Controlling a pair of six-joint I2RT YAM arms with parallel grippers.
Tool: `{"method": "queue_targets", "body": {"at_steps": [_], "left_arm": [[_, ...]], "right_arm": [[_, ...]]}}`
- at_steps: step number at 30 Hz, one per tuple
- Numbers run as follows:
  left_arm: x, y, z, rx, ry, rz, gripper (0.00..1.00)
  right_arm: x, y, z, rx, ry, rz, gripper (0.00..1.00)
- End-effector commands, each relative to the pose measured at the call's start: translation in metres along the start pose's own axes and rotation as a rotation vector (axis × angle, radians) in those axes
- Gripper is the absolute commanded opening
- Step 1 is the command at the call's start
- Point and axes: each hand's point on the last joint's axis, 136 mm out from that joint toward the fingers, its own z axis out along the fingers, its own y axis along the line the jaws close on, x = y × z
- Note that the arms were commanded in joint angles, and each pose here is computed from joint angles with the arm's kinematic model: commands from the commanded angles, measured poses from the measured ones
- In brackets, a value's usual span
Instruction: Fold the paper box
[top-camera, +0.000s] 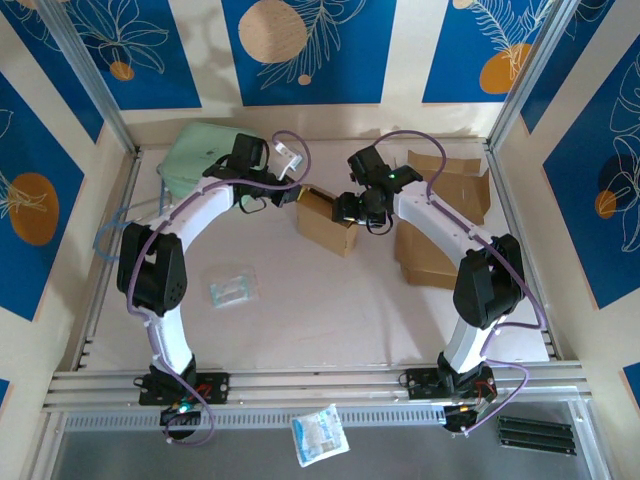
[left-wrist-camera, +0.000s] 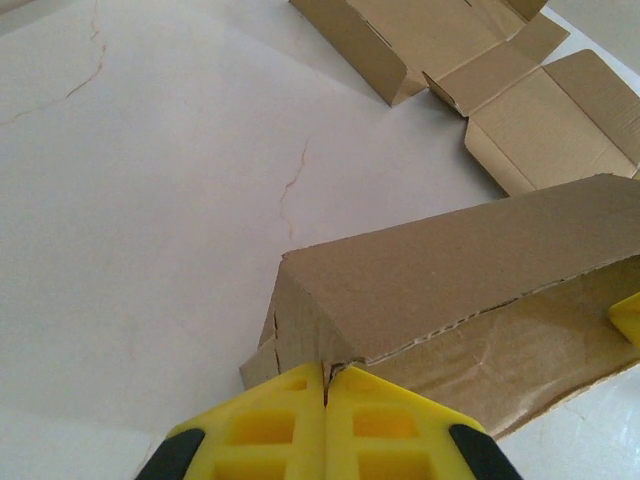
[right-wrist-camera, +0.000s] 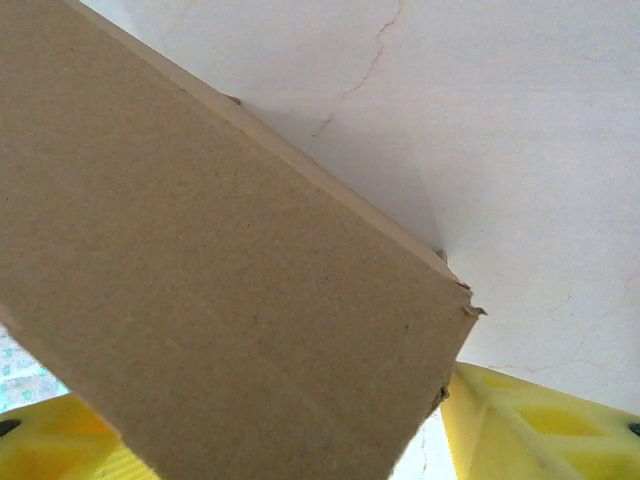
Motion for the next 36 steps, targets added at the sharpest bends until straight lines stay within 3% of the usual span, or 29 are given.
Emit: {"method": "queue_targets", "body": {"at_steps": [1, 15, 27, 36], "left_arm": [[-0.017, -0.016, -0.016, 0.004, -0.008, -0.022, 0.0], [-0.016, -0.029, -0.026, 0.052, 0.041, -0.05, 0.0], [-0.032, -0.035, -0.035, 0.064, 0.021, -0.095, 0.0], [-0.016, -0.029, -0.026, 0.05, 0.076, -0.107, 0.0]], "right_arm": [[0.016, -0.018, 0.021, 0.095, 0.072, -0.017, 0.63], [0.016, -0.016, 0.025, 0.092, 0.074, -0.023, 0.53], [0.017, -0.014, 0.026, 0.093, 0.075, -0.034, 0.51], [0.017, -0.013, 0.026, 0.094, 0.078, -0.044, 0.5]]}}
